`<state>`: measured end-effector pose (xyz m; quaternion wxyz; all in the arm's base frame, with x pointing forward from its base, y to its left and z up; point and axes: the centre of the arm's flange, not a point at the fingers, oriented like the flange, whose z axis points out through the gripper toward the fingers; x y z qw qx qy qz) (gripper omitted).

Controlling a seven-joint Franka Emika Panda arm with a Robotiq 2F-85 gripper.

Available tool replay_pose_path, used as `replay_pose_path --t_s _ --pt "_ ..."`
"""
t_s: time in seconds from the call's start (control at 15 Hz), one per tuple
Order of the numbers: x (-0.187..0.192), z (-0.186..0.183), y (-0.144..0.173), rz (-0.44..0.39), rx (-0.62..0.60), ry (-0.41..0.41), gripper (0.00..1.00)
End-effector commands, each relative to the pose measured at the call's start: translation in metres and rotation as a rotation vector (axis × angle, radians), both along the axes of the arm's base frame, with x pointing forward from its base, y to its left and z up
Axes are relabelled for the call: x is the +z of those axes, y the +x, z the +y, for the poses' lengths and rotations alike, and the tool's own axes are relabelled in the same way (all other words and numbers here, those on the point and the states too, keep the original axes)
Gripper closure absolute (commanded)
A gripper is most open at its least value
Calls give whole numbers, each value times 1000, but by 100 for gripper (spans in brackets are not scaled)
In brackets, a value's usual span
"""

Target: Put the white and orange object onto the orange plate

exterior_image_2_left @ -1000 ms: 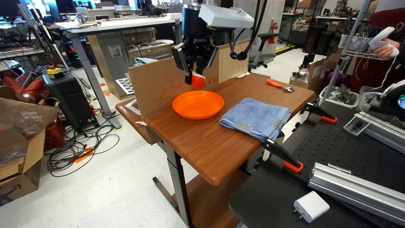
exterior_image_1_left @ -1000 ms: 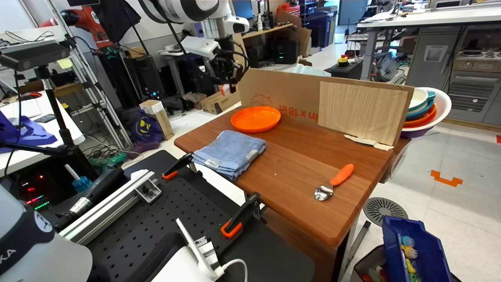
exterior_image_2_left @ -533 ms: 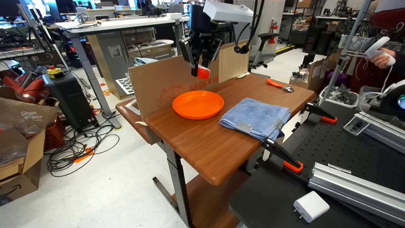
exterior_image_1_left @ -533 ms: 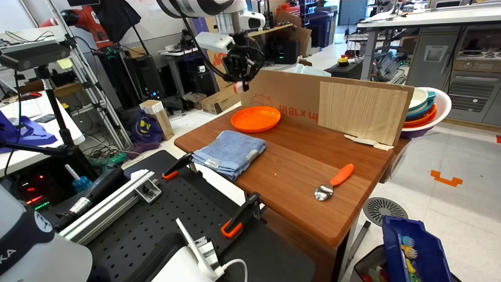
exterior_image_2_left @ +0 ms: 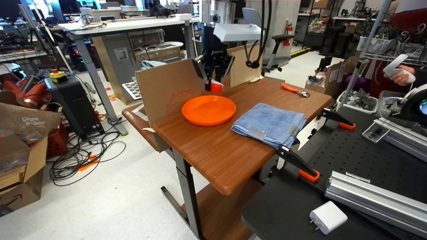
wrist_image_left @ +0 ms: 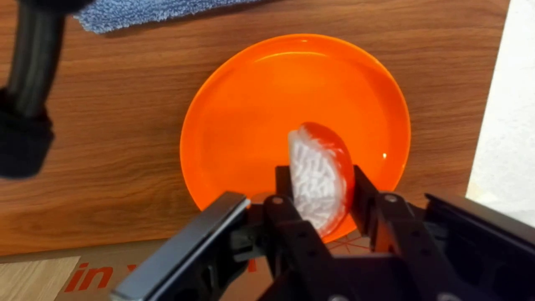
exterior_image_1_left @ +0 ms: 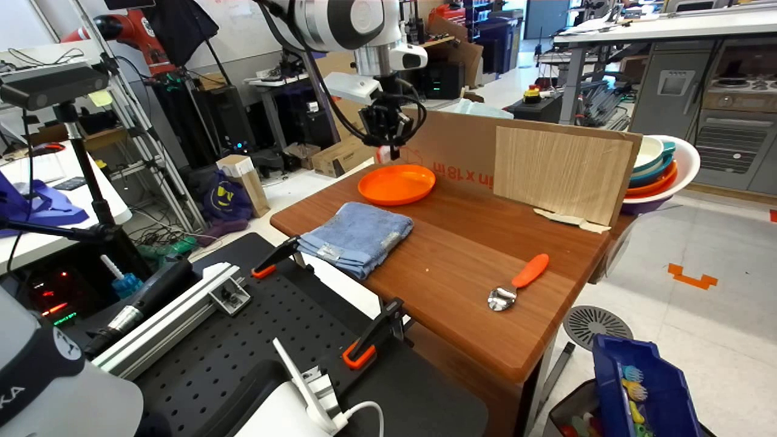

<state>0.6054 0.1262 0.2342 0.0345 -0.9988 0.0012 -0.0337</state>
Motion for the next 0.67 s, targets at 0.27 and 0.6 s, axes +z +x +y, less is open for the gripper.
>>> replay_pose_path --t_s 0.27,0.6 --pt "-42 -6 23 52 -11 -32 89" --pt "-56 -5 29 62 -14 -36 89"
